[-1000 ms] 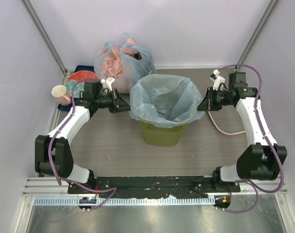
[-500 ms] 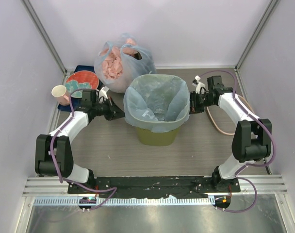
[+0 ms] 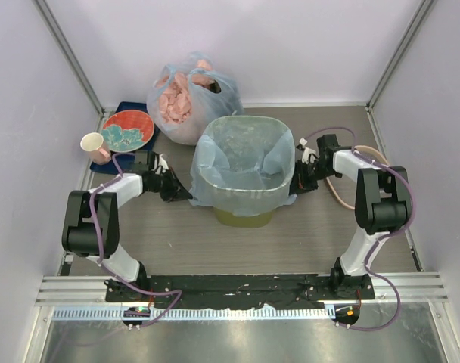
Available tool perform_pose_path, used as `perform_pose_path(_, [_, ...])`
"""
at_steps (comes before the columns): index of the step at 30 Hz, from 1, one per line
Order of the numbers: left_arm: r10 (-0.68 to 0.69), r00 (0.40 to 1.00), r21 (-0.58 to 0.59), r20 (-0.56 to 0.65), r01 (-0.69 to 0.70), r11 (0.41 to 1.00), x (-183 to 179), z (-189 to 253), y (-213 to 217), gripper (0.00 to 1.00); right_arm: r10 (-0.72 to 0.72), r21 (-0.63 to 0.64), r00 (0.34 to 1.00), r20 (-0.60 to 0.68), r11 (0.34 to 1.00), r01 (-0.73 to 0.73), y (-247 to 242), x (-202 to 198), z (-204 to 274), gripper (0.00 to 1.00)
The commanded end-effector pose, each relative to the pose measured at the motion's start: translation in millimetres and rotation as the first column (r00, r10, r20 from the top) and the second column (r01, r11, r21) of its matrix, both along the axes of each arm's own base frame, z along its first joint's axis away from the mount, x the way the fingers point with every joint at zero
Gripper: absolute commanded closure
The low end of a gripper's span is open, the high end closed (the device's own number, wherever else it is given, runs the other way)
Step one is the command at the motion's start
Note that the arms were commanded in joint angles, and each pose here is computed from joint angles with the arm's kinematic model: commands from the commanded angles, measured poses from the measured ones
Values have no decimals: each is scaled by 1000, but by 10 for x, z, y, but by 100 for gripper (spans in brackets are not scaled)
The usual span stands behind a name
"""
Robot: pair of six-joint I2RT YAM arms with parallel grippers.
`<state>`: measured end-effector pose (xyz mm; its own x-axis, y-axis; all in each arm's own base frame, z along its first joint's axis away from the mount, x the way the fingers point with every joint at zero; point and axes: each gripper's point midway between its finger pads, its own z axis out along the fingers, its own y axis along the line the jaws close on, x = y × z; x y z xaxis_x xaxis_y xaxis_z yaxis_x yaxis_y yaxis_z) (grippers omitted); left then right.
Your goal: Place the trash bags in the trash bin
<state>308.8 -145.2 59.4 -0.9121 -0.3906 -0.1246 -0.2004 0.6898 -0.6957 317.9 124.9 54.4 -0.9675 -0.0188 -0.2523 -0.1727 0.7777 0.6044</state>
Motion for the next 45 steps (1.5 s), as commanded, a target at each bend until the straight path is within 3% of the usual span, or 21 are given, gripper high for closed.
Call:
perform_pose_path(1, [44,998,136,-51,-37,990,-36,-255,255,100,7,-126,1000,3,992,-7,-202,37,-384,99])
perform_pose_path(8, [112,988,272,-106,-79,959,-174,-385,580,100,-14,-174,1000,-26,985,9,-274,81,-532,97])
perform_pose_path(11, [125,989,266,-76,-101,959,-142,-284,615,100,29,-133,999,28,991,-25,-228,68,-244,80])
perform_pose_path(12, [80,995,180,-55,-69,981,-123,-161,473,99,38,-114,996,79,993,-29,-223,83,-39,73])
perform_pose_path(14, [46,998,103,36,-50,993,-38,120,358,84,70,-69,990,121,996,-62,-164,15,204,48])
perform_pose_path(15, [44,996,82,73,-50,995,-11,222,335,65,89,-67,984,154,995,-79,-152,11,313,42])
perform_pose_path(17, [55,979,90,197,-74,993,64,510,364,52,91,-51,971,222,995,-82,-127,-18,595,30])
perform_pose_path(18, [62,970,93,236,-86,992,81,602,381,42,88,-51,967,239,996,-79,-126,-20,674,29])
perform_pose_path(22, [122,933,160,338,-185,970,130,912,757,32,42,-75,964,263,997,-23,-311,-85,927,28])
perform_pose_path(25, [103,867,155,488,-202,967,281,1422,1010,31,10,-78,953,303,997,14,-474,-93,1159,28])
perform_pose_path(28, [-198,680,247,706,26,969,401,2256,742,33,11,-75,907,422,997,22,-502,39,1594,28])
perform_pose_path(29, [-329,523,351,786,60,934,461,2804,655,34,17,-55,864,502,998,13,-465,122,1926,28])
perform_pose_path(30, [-415,553,395,722,162,904,425,2700,519,36,25,-37,839,544,999,-5,-419,155,2116,29])
perform_pose_path(31, [-519,387,469,762,224,855,322,3263,153,38,40,-32,808,587,999,-26,-379,192,2303,29])
perform_pose_path(32, [-613,300,550,731,273,790,300,3326,2,38,63,-38,756,652,998,-51,-308,255,2609,29])
perform_pose_path(33, [-668,337,558,663,373,742,249,3145,-168,39,73,-48,739,670,997,-54,-278,274,2708,29])
perform_pose_path(34, [-706,216,598,675,400,694,116,3430,-513,40,74,-54,714,696,997,-51,-258,306,2859,30])
perform_pose_path(36, [-788,185,663,587,449,599,140,3233,-760,40,82,-55,728,680,997,-62,-185,314,2851,30])
perform_pose_path(37, [-808,87,696,583,461,551,-21,3354,-1039,40,81,-57,736,672,997,-57,-181,323,2822,30])
perform_pose_path(40, [-904,-16,791,428,491,366,-150,3002,-1408,40,60,-49,750,659,998,-36,-192,302,2791,30])
perform_pose_path(45, [-974,-22,805,226,566,174,-252,2254,-1584,39,34,-86,735,677,996,32,-294,255,2816,28])
